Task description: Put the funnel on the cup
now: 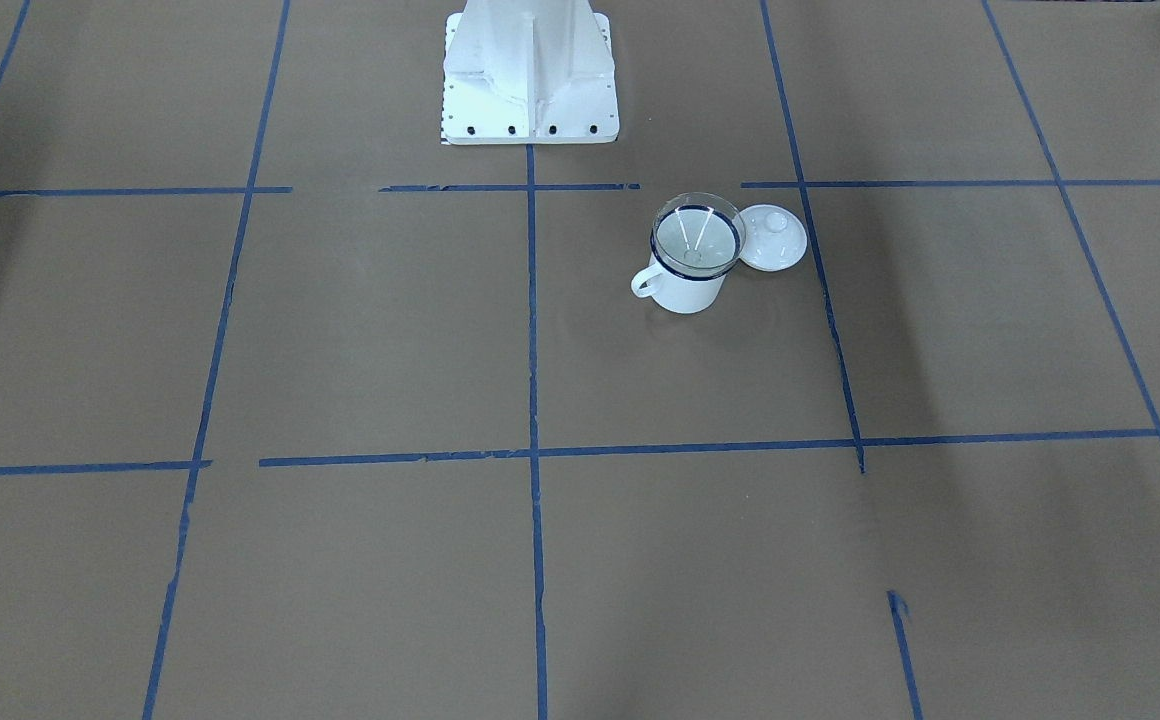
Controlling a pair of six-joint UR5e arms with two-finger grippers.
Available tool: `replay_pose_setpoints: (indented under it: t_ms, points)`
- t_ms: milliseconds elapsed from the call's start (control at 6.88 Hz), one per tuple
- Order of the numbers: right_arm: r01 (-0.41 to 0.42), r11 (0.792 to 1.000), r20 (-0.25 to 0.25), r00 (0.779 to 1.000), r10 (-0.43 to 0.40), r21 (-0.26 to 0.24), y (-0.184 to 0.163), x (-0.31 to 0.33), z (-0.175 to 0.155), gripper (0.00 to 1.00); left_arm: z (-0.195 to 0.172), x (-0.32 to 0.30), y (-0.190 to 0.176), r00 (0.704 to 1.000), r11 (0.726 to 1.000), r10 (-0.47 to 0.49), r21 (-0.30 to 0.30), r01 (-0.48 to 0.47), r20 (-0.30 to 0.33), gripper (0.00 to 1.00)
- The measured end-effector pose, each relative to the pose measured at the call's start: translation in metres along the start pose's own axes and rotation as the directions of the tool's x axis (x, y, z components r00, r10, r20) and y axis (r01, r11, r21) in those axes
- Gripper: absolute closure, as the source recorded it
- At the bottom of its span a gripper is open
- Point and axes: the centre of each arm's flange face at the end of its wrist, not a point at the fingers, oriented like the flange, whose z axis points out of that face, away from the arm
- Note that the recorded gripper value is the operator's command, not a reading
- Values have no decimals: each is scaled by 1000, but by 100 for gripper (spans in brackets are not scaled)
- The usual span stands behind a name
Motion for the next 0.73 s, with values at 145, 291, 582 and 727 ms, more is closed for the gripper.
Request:
replay_pose_setpoints:
  t_ms: [145,291,582,727]
  points:
    - [0,1000,0,1000,0,0,0,0,0,0,0,1,0,1000,1000,0,1,0,-2,0]
    - [0,1000,0,1000,0,0,0,0,0,0,0,1,0,1000,1000,0,1,0,-2,0]
    - [0,1000,0,1000,0,0,0,0,0,0,-2,3,0,1000,1000,7,5,-7,1,0]
    - [0,1000,0,1000,0,0,0,0,0,0,-4,6,0,1000,1000,18,11,-18,0,0]
